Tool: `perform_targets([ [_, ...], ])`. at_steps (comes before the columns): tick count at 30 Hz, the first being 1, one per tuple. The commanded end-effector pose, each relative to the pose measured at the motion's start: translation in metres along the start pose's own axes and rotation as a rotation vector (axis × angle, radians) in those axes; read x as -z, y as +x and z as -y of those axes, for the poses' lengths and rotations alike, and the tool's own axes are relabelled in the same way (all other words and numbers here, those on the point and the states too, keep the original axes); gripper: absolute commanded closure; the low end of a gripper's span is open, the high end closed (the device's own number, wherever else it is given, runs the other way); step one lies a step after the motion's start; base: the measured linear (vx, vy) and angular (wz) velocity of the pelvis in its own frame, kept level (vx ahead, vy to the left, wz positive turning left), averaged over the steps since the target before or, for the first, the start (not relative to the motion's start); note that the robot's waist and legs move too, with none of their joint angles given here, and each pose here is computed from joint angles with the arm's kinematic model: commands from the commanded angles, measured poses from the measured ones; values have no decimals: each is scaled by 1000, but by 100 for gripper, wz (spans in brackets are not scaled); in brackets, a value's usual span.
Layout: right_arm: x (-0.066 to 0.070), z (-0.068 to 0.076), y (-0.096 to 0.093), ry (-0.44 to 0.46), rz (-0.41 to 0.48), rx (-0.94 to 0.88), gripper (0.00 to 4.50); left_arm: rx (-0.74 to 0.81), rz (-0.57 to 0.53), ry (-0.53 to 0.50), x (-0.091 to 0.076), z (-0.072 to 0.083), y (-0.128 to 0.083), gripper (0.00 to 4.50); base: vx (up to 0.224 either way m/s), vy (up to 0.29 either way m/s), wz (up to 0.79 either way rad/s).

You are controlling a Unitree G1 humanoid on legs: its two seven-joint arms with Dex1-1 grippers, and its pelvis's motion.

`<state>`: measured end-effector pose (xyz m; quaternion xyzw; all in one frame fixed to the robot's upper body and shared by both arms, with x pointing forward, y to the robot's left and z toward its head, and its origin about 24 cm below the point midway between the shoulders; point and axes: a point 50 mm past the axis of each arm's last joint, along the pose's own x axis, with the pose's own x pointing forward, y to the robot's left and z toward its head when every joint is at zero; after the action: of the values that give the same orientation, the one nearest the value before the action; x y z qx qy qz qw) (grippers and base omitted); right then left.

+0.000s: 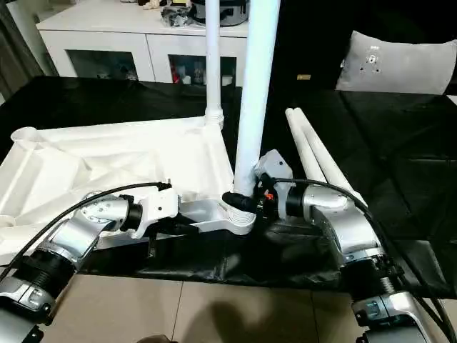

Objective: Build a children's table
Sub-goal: Insert table leg to table base, then rotate leg to tighten

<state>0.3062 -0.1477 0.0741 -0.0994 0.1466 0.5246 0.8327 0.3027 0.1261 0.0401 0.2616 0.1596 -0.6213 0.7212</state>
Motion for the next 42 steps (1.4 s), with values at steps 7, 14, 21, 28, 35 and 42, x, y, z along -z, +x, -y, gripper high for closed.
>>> perform_targets([
  [7,49,-18,6,140,-182,-59,262,29,19,73,-13,-2,4,450,0,0,0],
  [14,50,-21,8,189,-145,-73,262,54,34,53,-13,-2,4,450,0,0,0],
  [21,53,-21,10,193,-153,-52,262,56,17,54,-12,-3,4,450,0,0,0],
  [28,53,-13,20,287,-147,250,262,-145,-3,-138,-10,-7,9,450,0,0,0],
  [35,47,-4,48,402,-142,550,262,-350,63,-291,-40,-5,44,450,-35,34,-2],
  [42,42,-7,61,439,-151,577,262,-364,34,-239,-52,3,55,450,26,-16,-13],
])
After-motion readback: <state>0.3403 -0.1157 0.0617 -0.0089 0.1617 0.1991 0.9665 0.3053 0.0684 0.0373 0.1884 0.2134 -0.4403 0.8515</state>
